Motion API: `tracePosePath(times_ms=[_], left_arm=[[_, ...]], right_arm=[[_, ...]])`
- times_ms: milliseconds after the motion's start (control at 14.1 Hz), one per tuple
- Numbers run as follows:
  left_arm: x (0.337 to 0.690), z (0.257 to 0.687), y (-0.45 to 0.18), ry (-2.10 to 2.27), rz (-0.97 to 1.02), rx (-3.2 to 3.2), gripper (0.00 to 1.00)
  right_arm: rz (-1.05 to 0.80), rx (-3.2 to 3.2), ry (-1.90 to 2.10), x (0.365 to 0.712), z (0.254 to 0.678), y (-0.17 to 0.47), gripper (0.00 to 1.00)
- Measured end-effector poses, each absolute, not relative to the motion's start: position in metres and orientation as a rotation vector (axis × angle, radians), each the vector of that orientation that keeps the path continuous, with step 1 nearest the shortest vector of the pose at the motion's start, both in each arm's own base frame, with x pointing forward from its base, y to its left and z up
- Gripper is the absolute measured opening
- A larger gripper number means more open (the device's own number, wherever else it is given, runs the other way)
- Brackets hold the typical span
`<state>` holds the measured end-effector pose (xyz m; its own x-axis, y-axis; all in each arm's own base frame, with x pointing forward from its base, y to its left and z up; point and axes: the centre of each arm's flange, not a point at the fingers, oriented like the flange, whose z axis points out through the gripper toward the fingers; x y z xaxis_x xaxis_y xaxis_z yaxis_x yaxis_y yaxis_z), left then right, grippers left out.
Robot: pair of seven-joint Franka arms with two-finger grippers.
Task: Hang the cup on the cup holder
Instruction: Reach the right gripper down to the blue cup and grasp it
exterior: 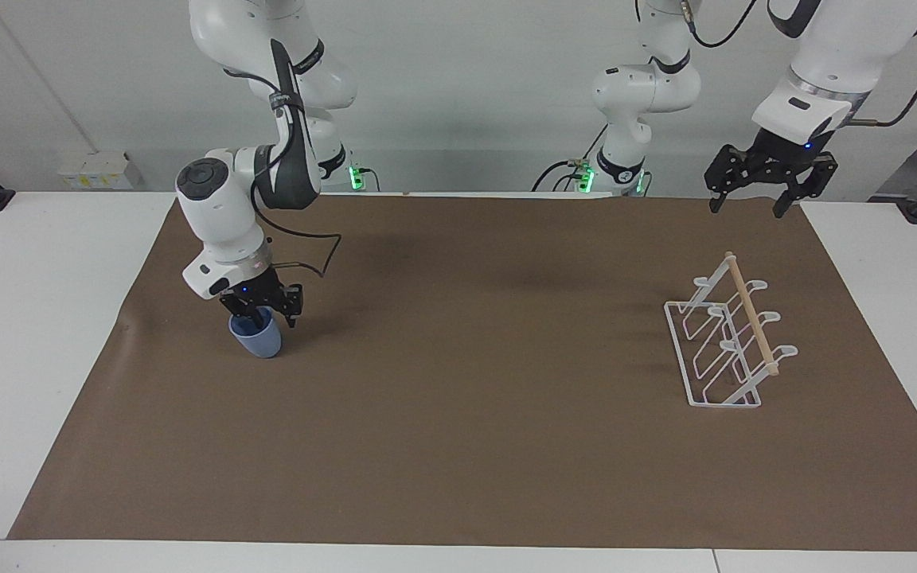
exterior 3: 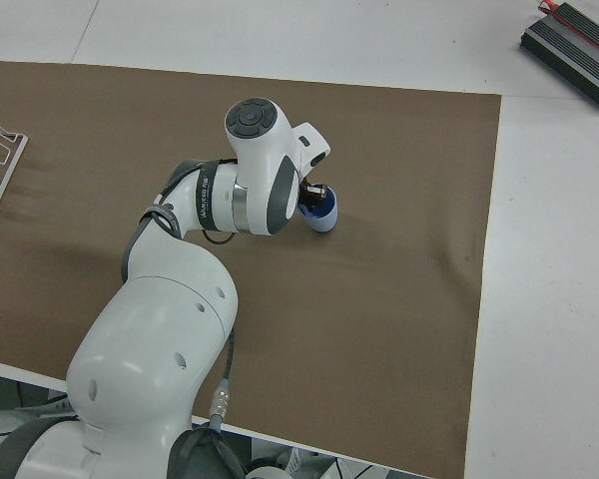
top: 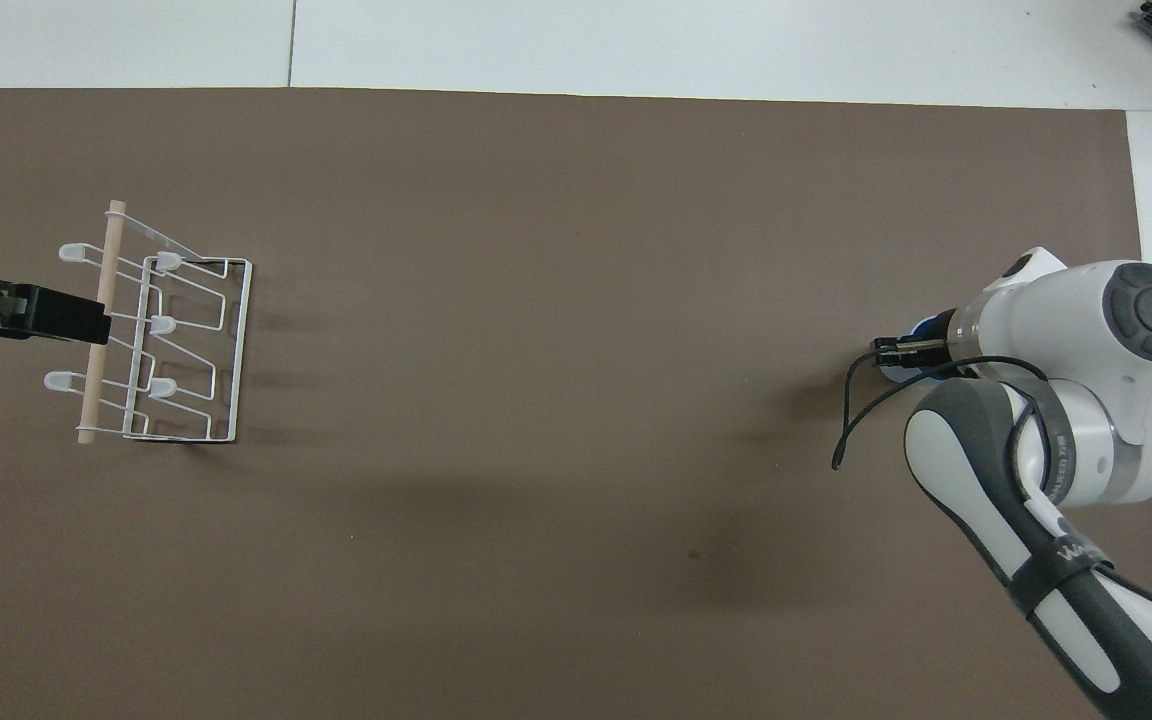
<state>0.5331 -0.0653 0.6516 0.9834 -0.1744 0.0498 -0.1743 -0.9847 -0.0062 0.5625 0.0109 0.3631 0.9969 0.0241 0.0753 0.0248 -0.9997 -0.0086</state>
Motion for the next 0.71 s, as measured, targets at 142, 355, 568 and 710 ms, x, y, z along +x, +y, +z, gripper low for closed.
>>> tracePosePath(times_ms=[142, 355, 568, 710], left_arm=[[0.533, 0.65, -0.065, 0.273, -0.072, -3.127, 1.0], [0.532, 0.645, -0.062, 0.265, -0.048, -3.127, 1.0], [0.529, 0.64, -0.061, 0.263, -0.03, -3.127, 1.0], [0.528, 0.64, -0.061, 0.26, -0.03, -3.127, 1.0]], right_arm=[[-0.117, -3.13, -0.038, 0.562, 0.363, 0.011, 0.19], [-0.125, -3.13, -0.036, 0.563, 0.365, 0.01, 0.05], [-0.125, -3.13, -0.036, 0.563, 0.365, 0.01, 0.05], [-0.129, -3.129, -0.042, 0.564, 0.368, 0.012, 0.05]])
